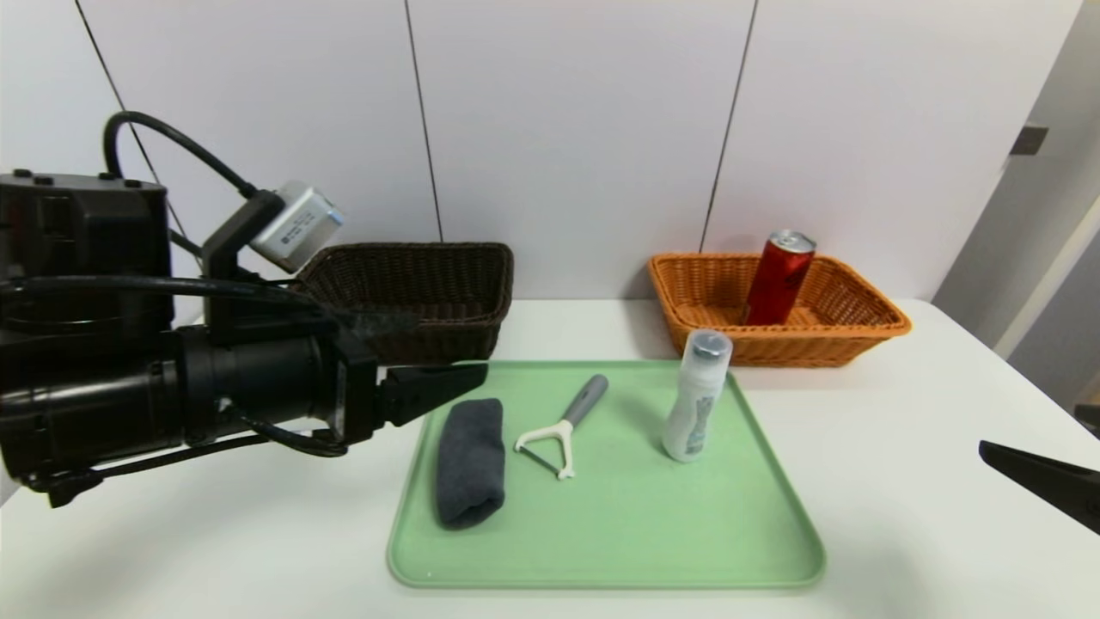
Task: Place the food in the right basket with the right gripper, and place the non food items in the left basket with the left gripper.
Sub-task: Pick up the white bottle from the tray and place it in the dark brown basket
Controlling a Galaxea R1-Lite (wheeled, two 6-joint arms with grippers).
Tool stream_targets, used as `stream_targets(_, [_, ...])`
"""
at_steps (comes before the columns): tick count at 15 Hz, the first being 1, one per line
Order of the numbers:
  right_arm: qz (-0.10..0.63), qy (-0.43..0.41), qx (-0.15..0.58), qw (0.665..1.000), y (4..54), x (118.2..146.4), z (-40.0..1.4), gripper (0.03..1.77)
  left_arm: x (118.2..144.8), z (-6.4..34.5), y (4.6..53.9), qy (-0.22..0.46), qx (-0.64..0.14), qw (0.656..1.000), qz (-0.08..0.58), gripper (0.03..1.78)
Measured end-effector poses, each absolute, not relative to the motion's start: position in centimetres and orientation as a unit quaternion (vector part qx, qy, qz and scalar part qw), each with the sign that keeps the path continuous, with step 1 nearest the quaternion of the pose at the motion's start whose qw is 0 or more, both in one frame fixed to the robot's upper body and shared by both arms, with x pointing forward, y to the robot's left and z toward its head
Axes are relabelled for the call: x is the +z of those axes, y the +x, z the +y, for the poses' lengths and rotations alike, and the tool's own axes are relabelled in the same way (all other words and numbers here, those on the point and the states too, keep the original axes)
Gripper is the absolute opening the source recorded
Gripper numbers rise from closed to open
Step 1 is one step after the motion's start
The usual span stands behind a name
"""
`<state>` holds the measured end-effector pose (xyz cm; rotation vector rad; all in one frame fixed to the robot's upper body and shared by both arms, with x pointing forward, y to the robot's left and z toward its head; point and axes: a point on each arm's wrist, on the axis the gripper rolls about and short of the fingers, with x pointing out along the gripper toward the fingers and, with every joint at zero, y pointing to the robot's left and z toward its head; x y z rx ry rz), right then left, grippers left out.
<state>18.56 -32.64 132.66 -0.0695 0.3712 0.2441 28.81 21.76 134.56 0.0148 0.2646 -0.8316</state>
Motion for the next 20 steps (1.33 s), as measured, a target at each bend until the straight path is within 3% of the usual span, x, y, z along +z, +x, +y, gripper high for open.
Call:
stream_targets(8, [0.182, -0.034, 0.130, 0.974, 17.7, 132.6, -32.5, 1.69, 132.9, 13.1, 31.7, 0.022, -0.495, 0.861, 0.118, 1.69])
stream_targets(14, [0.178, -0.035, 0.126, 0.975, 17.9, 133.1, -32.5, 1.69, 129.6, 9.6, 32.7, 0.063, -0.525, 0.840, 0.122, 1.69])
stream_targets(20, [0.172, -0.034, 0.125, 0.977, 18.0, 133.5, -32.5, 1.69, 126.7, 5.4, 34.3, 0.061, -0.548, 0.829, 0.092, 1.69])
